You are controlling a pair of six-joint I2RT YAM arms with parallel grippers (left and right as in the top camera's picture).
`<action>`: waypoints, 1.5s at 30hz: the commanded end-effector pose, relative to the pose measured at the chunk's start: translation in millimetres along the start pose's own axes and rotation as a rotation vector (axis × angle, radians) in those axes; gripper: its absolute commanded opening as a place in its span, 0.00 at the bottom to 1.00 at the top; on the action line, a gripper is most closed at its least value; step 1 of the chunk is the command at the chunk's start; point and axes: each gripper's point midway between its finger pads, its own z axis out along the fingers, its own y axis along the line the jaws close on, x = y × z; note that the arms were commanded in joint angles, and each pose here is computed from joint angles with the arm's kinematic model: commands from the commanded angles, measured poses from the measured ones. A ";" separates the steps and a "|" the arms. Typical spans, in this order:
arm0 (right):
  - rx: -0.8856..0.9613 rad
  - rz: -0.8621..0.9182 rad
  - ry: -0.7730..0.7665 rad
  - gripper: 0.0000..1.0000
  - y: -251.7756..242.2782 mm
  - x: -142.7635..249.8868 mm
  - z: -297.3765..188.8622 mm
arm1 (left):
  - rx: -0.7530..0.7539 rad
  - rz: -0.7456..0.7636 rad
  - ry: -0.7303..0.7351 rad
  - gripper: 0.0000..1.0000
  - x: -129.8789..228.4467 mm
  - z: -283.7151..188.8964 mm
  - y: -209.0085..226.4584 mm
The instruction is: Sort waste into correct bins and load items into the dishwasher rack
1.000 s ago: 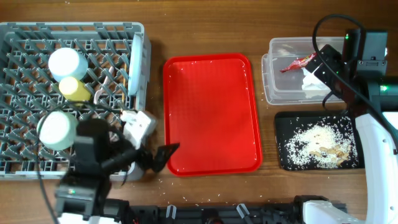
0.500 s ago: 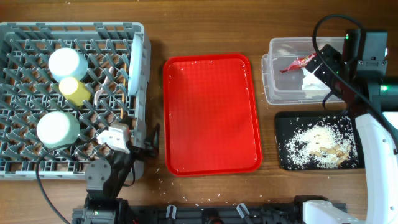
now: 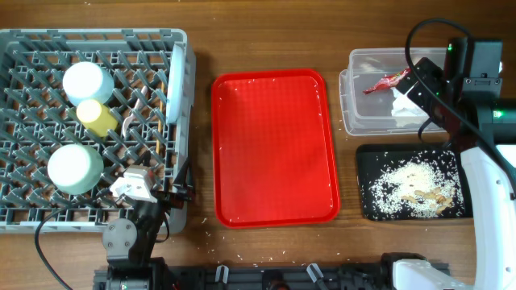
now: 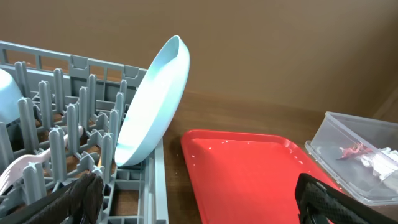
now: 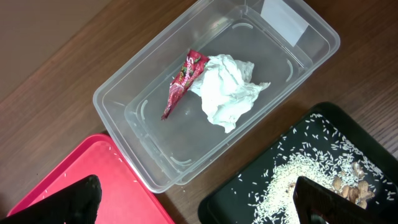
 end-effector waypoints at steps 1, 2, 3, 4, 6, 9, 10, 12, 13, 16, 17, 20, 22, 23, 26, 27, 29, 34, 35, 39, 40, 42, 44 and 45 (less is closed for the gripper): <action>0.013 -0.006 -0.009 1.00 -0.7 -2.2 0.9 | -0.018 0.012 -0.004 1.00 1.0 -0.2 3.9; 0.013 -0.006 -0.008 1.00 -0.8 -2.2 0.9 | -0.018 0.012 -0.004 1.00 1.0 -0.2 3.9; 0.013 -0.006 -0.009 1.00 -0.7 -2.2 0.9 | -0.018 0.012 -0.004 1.00 1.0 -0.2 3.9; 0.013 -0.006 -0.009 1.00 -0.7 -2.2 0.9 | -0.018 0.012 -0.004 1.00 1.0 -0.2 3.9; 0.013 -0.006 -0.009 1.00 -0.7 -2.2 0.9 | -0.018 0.012 -0.004 1.00 1.0 -0.2 3.9; 0.013 -0.005 -0.008 1.00 -0.8 -2.2 0.9 | -0.018 0.011 -0.003 1.00 1.2 -0.1 3.9; 0.013 -0.005 -0.008 1.00 -0.8 -2.2 0.9 | -0.018 0.011 -0.003 1.00 1.2 -0.1 3.9; 0.013 -0.006 -0.009 1.00 -0.7 -2.2 0.9 | -0.019 0.011 -0.003 1.00 1.2 -0.1 4.0; 0.012 -0.006 -0.008 1.00 -0.5 -2.1 0.8 | -0.019 0.011 -0.003 1.00 1.2 -0.1 4.0; 0.007 -0.003 -0.017 1.00 -1.0 -3.2 -2.6 | -0.018 0.011 -0.003 1.00 1.2 -0.1 3.9; -0.004 0.002 -0.032 1.00 -1.7 -4.9 -9.2 | -0.019 0.011 -0.003 1.00 1.2 -0.1 4.0; -0.073 0.028 -0.126 1.00 -7.7 -13.0 -49.8 | -0.019 0.011 -0.003 1.00 1.2 -0.1 4.0; -0.119 0.046 -0.190 1.00 -15.0 -14.8 -79.5 | -0.019 0.011 -0.003 1.00 1.2 -0.1 4.0; -0.141 0.056 -0.221 1.00 -24.7 -10.0 -99.8 | -0.019 0.011 -0.003 1.00 1.2 -0.1 4.0; -0.202 0.059 -0.304 1.00 -46.3 9.0 -128.1 | -0.018 0.011 -0.003 1.00 1.2 -0.1 3.9; -0.235 0.036 -0.340 1.00 -53.7 22.5 -128.8 | -0.019 0.011 -0.003 1.00 1.2 -0.1 4.0; -0.336 -0.011 -0.393 1.00 -54.7 48.8 -116.0 | -0.019 0.011 -0.003 1.00 1.2 -0.1 4.0; -0.631 -0.190 -0.566 1.00 -22.3 88.1 -77.7 | -0.018 0.011 -0.003 1.00 1.2 -0.1 3.9; -0.678 -0.196 -0.585 1.00 -17.9 95.2 -70.3 | -0.018 0.011 -0.003 1.00 1.2 -0.1 3.9; -0.843 -0.191 -0.665 1.00 -5.8 120.0 -41.8 | -0.018 0.012 -0.003 1.00 1.2 -0.1 3.9; -0.878 -0.181 -0.713 1.00 -4.5 121.5 -37.9 | -0.019 0.011 -0.003 1.00 1.2 -0.1 4.0; -0.915 -0.178 -0.783 1.00 -3.4 123.2 -31.9 | -0.019 0.011 -0.003 1.00 1.2 -0.1 4.0; -0.891 -0.199 -0.794 1.00 -4.7 122.7 -30.0 | -0.019 0.011 -0.003 1.00 1.2 -0.1 4.0; -0.863 -0.257 -0.816 1.00 -4.9 123.6 -28.5 | -0.019 0.011 -0.003 1.00 1.2 -0.1 4.0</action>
